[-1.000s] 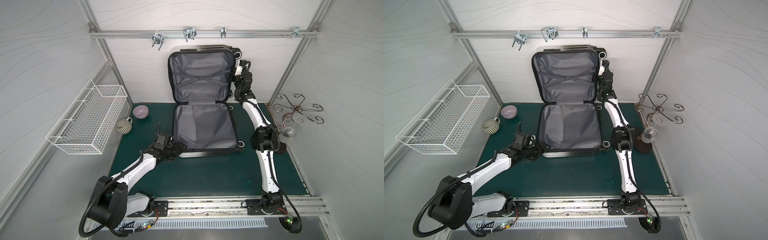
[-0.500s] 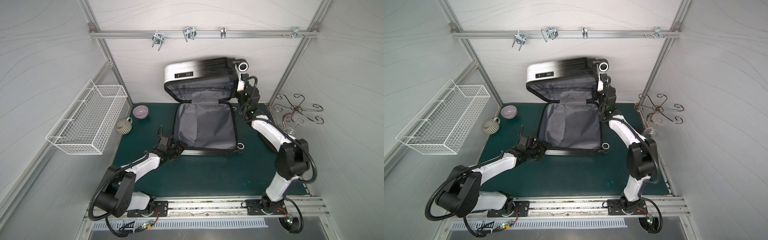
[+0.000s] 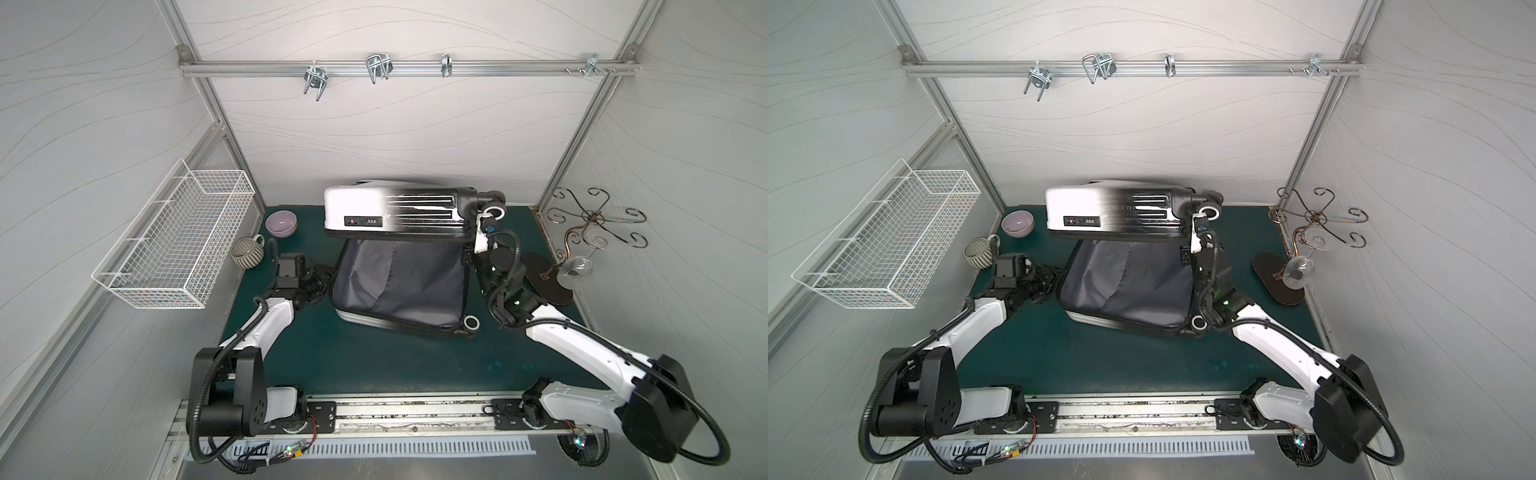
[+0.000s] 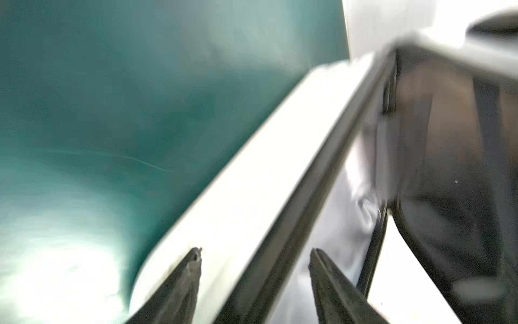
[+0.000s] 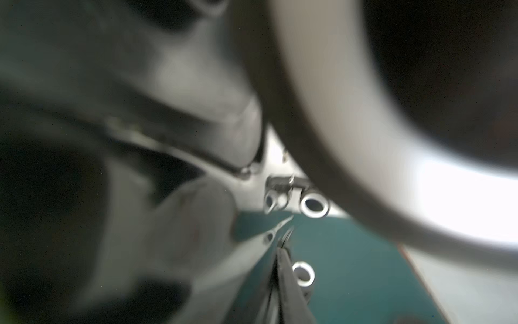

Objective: Close the suitcase zippers
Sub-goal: Close the suitcase at the center of the board, then adjust the suitcase at the center of the board, then pick up the suitcase from the center of the board.

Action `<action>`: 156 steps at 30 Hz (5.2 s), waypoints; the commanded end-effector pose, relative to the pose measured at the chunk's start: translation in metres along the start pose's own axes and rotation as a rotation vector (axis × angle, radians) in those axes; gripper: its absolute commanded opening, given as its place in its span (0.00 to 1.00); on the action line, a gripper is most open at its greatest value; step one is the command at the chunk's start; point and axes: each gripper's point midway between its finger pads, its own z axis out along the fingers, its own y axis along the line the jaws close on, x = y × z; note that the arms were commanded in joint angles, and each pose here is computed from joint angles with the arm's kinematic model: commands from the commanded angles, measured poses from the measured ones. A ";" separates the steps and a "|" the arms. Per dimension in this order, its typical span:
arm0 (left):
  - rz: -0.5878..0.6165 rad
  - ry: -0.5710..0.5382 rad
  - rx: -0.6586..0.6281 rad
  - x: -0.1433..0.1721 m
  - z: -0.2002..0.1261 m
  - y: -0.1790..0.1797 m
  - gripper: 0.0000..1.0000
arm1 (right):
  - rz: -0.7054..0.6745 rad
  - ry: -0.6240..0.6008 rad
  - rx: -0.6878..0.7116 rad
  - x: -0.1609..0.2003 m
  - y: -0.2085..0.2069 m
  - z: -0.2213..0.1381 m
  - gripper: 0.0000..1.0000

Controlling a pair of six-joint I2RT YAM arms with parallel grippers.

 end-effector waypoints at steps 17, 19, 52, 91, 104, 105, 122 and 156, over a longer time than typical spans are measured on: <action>0.013 0.019 -0.029 -0.009 -0.045 -0.006 0.68 | 0.017 0.873 -0.324 0.157 0.047 -0.174 0.67; 0.013 0.011 -0.029 -0.017 -0.051 -0.007 0.70 | 0.028 0.985 -0.386 0.161 0.052 -0.197 0.67; 0.282 0.042 0.092 0.053 -0.100 -0.066 0.99 | 0.824 1.026 -0.597 0.085 0.055 -0.004 0.93; 0.623 -0.101 -0.071 -0.008 -0.116 -0.159 0.99 | 0.350 1.020 -0.617 0.042 0.053 -0.059 0.99; 0.448 0.087 0.109 0.095 -0.100 -0.089 0.99 | 0.596 0.860 -0.566 0.031 -0.023 0.135 0.99; 0.456 0.089 0.107 0.094 -0.099 -0.090 0.99 | 0.613 0.869 -0.623 0.033 -0.013 0.136 0.99; 0.679 -0.002 -0.014 0.035 -0.175 -0.166 0.99 | 0.483 1.119 -0.893 0.057 0.150 -0.042 0.98; 1.135 0.018 -0.375 0.244 -0.049 -0.079 0.79 | 0.372 0.845 -0.514 0.175 0.060 -0.066 0.74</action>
